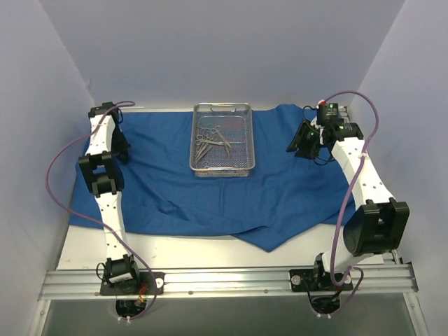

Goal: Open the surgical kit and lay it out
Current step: Smooth out the surgical kit at the center of the board.

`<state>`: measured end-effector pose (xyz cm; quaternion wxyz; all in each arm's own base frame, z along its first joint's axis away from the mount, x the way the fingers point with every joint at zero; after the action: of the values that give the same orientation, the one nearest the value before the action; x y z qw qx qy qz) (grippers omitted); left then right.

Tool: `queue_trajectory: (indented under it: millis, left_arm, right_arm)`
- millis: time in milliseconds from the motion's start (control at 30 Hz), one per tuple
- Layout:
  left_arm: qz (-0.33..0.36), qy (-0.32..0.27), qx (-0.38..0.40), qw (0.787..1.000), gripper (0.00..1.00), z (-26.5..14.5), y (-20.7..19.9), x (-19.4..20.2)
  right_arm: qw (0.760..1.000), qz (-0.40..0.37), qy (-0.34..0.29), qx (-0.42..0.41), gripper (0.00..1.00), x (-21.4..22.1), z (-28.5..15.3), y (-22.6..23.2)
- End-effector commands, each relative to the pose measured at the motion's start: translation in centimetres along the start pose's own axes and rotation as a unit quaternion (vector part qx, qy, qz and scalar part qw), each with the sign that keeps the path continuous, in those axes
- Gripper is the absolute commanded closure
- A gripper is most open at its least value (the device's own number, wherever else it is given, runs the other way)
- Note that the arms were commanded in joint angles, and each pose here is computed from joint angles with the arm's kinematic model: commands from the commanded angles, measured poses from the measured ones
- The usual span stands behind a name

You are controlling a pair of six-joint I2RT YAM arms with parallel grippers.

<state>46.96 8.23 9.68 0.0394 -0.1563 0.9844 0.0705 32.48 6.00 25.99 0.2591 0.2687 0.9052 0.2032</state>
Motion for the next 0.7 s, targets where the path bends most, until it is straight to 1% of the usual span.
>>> queue_trajectory:
  millis: [0, 67, 133, 233, 300, 367, 400, 433, 467, 500, 533, 567, 600, 633, 667]
  left_arm:
    - [-0.03, -0.014, 0.019, 0.999, 0.98, 3.4, 2.7, -1.9]
    - [-0.044, -0.038, 0.027, 0.998, 0.98, 2.7, 3.9, -2.8]
    - [-0.05, -0.057, 0.06, 0.995, 0.98, 2.3, 4.2, -3.5]
    - [-0.039, -0.059, 0.093, 0.993, 0.98, 1.4, 3.0, -3.1]
    - [-0.034, -0.048, 0.125, 0.99, 0.98, 1.0, 1.4, -2.0]
    - [-0.035, -0.037, 0.136, 0.989, 0.98, 0.5, 0.1, -0.4]
    - [-0.04, -0.039, 0.143, 0.988, 0.98, 0.2, -0.4, 0.0]
    - [-0.042, -0.057, 0.149, 0.986, 0.98, -1.7, -0.6, 0.5]
    - [-0.046, -0.069, 0.148, 0.986, 0.98, -2.0, -1.0, 0.7]
    - [-0.046, -0.047, 0.147, 0.987, 0.98, -1.2, -1.8, 2.5]
    - [-0.043, -0.071, 0.153, 0.985, 0.98, -3.0, -1.9, 2.9]
    - [-0.044, -0.078, 0.152, 0.984, 0.98, -3.2, -2.1, 3.3]
    - [-0.045, -0.067, 0.152, 0.985, 0.98, -3.0, -2.6, 4.5]
    - [-0.045, -0.072, 0.156, 0.984, 0.98, -3.4, -2.8, 4.8]
    - [-0.045, -0.092, 0.16, 0.982, 0.98, -4.8, -2.9, 4.9]
  right_arm:
    - [1.0, -0.001, 0.007, 0.02, 0.63, -0.1, 1.0, -0.5]
    - [1.0, -0.005, 0.006, 0.024, 0.63, -0.3, 1.1, -0.6]
    - [1.0, -0.004, 0.008, 0.027, 0.63, -0.4, 1.6, -0.8]
    - [0.999, 0.007, 0.017, 0.027, 0.63, -0.6, 2.4, -1.0]
    - [0.999, 0.007, 0.017, 0.03, 0.63, -0.9, 3.0, -1.1]
    - [0.999, 0.008, 0.008, 0.04, 0.63, -1.7, 3.3, -1.6]
    - [0.999, 0.01, 0.014, 0.051, 0.63, -1.9, 4.0, -2.2]
    - [0.998, 0.008, 0.015, 0.062, 0.63, -2.2, 4.4, -2.7]
    - [0.996, 0.009, 0.012, 0.087, 0.63, -2.5, 5.3, -3.5]
    - [0.995, 0.019, 0.002, 0.096, 0.63, -3.4, 5.7, -4.5]
    - [0.995, 0.023, -0.001, 0.099, 0.63, -3.9, 6.2, -5.0]
    - [0.994, 0.029, 0.0, 0.106, 0.64, -4.2, 7.2, -5.6]
    - [0.994, 0.032, -0.021, 0.104, 0.72, -5.3, 7.8, -6.0]
    - [0.994, 0.033, -0.029, 0.104, 0.78, -5.8, 8.4, -6.2]
    - [0.993, 0.034, -0.026, 0.111, 1.0, -6.0, 9.6, -6.7]
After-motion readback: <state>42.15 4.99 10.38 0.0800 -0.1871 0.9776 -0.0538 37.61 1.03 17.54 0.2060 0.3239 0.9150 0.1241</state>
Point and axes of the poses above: each gripper's point midway between its finger pads, its own z axis out along the fingers, its own y axis along the line the jaws close on, x = y × z, the point moved 8 cm from there along -z, back along the fingers, and after that the axes turned 11 degrees about z, right-handed, at the moved point
